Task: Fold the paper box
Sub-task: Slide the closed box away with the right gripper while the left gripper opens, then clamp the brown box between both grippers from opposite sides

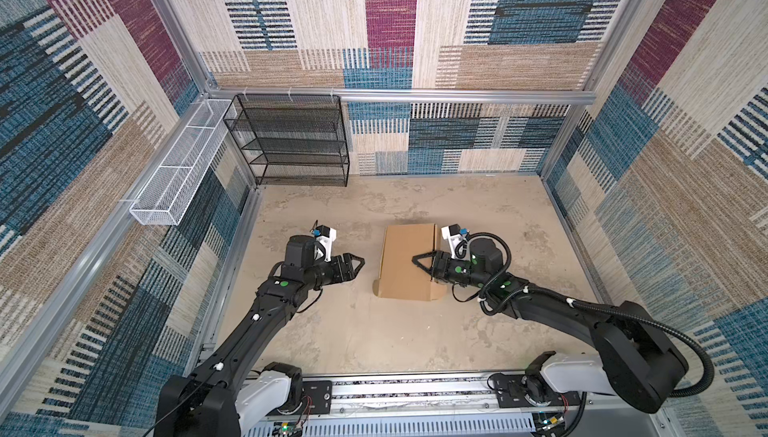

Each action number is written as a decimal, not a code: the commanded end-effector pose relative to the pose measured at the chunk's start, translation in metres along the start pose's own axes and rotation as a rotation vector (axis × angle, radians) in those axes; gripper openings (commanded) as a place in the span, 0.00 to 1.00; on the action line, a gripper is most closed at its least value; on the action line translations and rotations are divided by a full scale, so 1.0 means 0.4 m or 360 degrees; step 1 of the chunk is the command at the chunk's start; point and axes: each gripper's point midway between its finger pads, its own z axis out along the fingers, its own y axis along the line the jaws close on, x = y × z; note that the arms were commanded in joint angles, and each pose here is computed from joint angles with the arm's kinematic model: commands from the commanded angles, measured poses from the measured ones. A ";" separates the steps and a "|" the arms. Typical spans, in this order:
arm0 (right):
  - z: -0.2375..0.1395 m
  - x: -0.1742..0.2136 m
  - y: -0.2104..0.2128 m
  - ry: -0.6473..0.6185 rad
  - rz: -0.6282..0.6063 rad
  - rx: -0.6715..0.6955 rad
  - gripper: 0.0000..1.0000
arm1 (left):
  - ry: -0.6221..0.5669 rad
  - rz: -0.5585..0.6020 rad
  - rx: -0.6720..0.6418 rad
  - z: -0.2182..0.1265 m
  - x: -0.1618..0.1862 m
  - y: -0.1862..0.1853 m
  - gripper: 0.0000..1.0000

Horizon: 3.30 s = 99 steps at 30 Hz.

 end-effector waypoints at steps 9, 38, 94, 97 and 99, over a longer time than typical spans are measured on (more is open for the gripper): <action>-0.051 -0.026 0.060 0.0160 -0.0112 -0.0293 0.54 | -0.0124 0.0078 0.0597 -0.005 -0.047 -0.150 0.99; -0.026 -0.079 0.146 0.0277 -0.0291 -0.0547 0.51 | 0.0023 -0.0215 0.1296 0.056 -0.074 -0.249 0.91; 0.003 -0.080 0.126 0.0315 -0.0231 -0.0581 0.58 | 0.0168 -0.0152 0.1470 0.089 -0.041 -0.390 0.44; 0.000 -0.079 0.125 0.0312 -0.0241 -0.0573 0.61 | 0.0159 -0.0163 0.1462 0.091 -0.042 -0.386 0.43; -0.004 -0.080 0.129 0.0305 -0.0255 -0.0569 0.65 | 0.0158 -0.0174 0.1452 0.096 -0.042 -0.380 0.42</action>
